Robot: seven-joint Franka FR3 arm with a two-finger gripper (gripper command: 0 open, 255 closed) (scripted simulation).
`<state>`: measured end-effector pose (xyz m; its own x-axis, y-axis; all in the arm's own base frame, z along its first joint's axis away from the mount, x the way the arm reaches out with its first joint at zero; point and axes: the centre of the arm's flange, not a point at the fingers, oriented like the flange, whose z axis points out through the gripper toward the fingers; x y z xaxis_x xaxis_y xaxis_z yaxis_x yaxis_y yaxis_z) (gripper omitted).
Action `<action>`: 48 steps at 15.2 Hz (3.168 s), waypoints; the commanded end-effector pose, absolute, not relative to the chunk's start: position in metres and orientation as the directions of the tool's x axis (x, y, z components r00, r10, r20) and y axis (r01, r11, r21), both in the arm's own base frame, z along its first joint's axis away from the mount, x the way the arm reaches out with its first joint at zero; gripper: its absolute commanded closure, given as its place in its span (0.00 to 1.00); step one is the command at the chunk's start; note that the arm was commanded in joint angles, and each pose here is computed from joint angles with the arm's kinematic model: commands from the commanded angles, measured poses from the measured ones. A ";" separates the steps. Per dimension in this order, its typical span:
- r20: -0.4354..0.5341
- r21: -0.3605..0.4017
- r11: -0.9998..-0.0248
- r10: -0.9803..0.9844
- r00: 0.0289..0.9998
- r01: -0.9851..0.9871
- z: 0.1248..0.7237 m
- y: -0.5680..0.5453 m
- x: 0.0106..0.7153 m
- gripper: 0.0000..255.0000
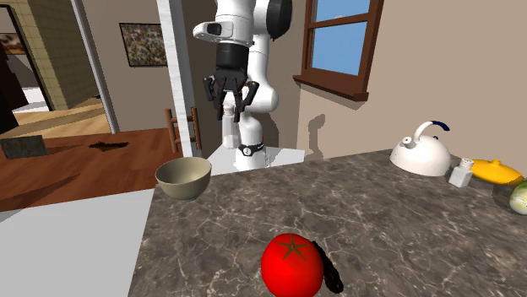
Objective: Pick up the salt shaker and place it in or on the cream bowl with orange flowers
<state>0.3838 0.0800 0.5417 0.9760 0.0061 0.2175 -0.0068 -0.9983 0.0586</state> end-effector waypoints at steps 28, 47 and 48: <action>0.218 0.059 -0.998 0.008 0.976 -0.005 0.469 -0.072 0.394 1.00; 0.218 0.059 -0.998 0.008 0.976 -0.005 0.495 -0.070 0.385 0.00; 0.218 0.059 -0.998 0.008 0.976 -0.005 0.505 -0.069 0.383 0.00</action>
<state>0.3873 -0.0671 0.4918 0.9756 0.0079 0.2193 -0.0051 -0.9983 0.0588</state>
